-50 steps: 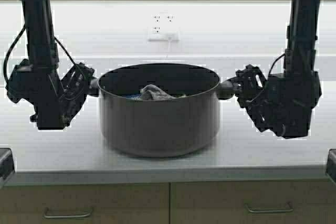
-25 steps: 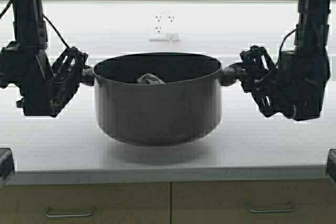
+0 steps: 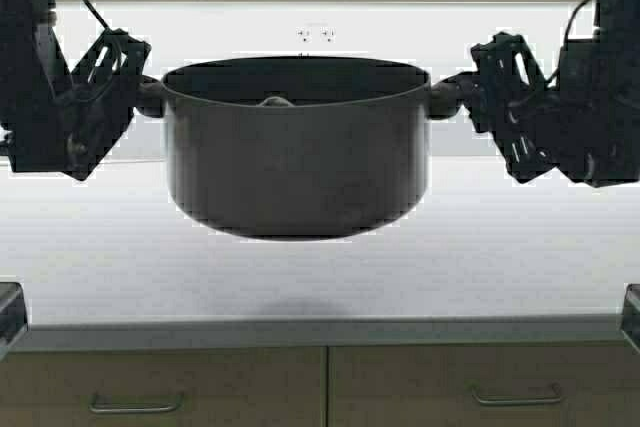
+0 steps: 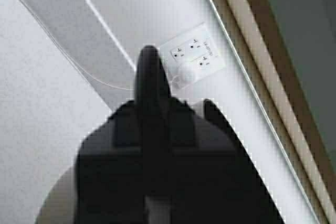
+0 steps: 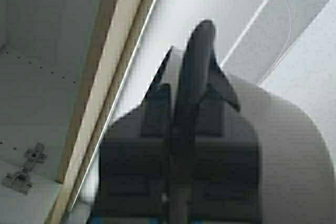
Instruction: Open the cabinet, put the pot inside, then close it
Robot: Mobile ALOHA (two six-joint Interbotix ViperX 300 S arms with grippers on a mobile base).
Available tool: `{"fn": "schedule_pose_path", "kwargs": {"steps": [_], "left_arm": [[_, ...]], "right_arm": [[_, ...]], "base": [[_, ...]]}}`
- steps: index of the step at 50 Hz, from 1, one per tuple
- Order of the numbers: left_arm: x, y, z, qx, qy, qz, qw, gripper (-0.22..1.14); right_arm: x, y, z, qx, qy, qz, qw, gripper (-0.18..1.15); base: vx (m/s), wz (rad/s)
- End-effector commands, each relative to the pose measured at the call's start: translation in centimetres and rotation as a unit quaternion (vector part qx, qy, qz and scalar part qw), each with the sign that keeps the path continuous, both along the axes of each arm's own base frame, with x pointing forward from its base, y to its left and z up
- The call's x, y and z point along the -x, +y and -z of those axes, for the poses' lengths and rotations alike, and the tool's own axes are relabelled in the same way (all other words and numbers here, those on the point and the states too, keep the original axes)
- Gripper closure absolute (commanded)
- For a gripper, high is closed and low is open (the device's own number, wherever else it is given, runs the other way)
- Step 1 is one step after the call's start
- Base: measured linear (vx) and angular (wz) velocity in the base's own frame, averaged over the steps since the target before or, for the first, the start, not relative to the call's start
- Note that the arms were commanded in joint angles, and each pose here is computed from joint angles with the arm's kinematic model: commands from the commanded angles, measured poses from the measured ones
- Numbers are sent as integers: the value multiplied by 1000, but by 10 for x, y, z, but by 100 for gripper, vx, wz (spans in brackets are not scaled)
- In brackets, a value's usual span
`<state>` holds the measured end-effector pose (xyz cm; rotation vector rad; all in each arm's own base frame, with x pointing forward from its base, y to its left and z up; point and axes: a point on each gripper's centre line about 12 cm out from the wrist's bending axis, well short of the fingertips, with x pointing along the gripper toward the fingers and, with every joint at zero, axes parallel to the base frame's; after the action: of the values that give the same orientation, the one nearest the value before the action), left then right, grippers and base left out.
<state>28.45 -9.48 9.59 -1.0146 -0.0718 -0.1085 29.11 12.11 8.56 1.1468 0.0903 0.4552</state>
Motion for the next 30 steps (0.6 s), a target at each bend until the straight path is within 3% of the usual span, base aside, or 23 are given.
{"fn": "schedule_pose_path", "kwargs": {"steps": [1,30], "left_arm": [[19,-20,-28,6,-34,33,999,90],[57,-39,-71,-22,-22,50,998,89]], "right_arm": [[17,26,-35,-15,-54,-48,997,90],[51,33,-72,-31,-65,-51,996,90]], "base": [[-1,1],[-1,2]]}}
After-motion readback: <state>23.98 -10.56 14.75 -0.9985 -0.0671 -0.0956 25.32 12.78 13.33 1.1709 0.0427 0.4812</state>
